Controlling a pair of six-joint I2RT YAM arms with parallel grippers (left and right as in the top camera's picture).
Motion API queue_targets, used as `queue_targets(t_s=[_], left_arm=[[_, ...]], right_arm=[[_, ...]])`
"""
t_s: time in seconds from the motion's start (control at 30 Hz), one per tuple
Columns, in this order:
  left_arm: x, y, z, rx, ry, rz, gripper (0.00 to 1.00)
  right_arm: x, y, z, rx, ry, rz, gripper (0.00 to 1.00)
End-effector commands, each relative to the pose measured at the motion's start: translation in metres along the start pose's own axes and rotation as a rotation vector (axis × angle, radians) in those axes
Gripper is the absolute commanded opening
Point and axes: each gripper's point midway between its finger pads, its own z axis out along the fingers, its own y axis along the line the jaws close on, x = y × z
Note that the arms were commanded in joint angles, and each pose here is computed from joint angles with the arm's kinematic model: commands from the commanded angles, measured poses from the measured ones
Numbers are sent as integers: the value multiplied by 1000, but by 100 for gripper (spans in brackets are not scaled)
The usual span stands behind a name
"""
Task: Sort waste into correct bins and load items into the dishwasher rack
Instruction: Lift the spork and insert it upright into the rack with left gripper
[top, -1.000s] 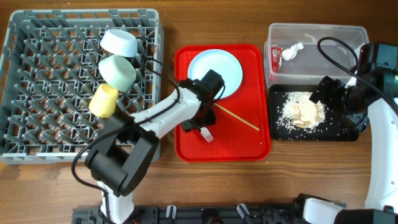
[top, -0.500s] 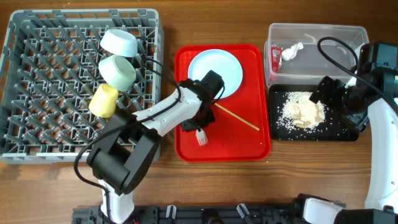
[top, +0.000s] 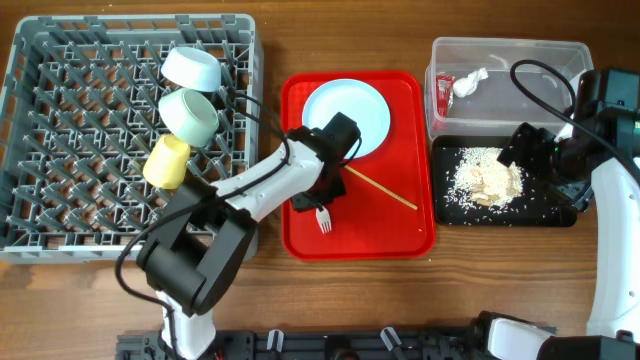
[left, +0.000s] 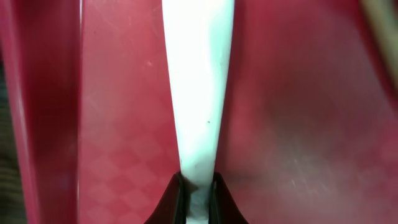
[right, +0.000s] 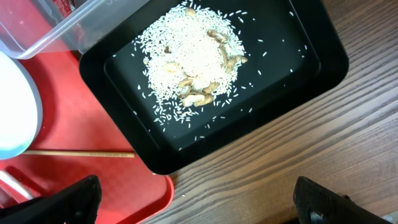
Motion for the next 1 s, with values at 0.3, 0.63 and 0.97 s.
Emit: queue_targets(t_s=[0.3, 0.63, 0.97], left_arm=[[-64, 32, -139, 197, -279, 83, 5], [-119, 104, -164, 66, -396, 209, 4], [-140, 126, -122, 7, -313, 172, 11]], right_arm=[[-1, -4, -1, 16, -6, 1, 100], [0, -4, -1, 17, -4, 1, 100], [0, -4, -1, 18, -1, 0, 100]])
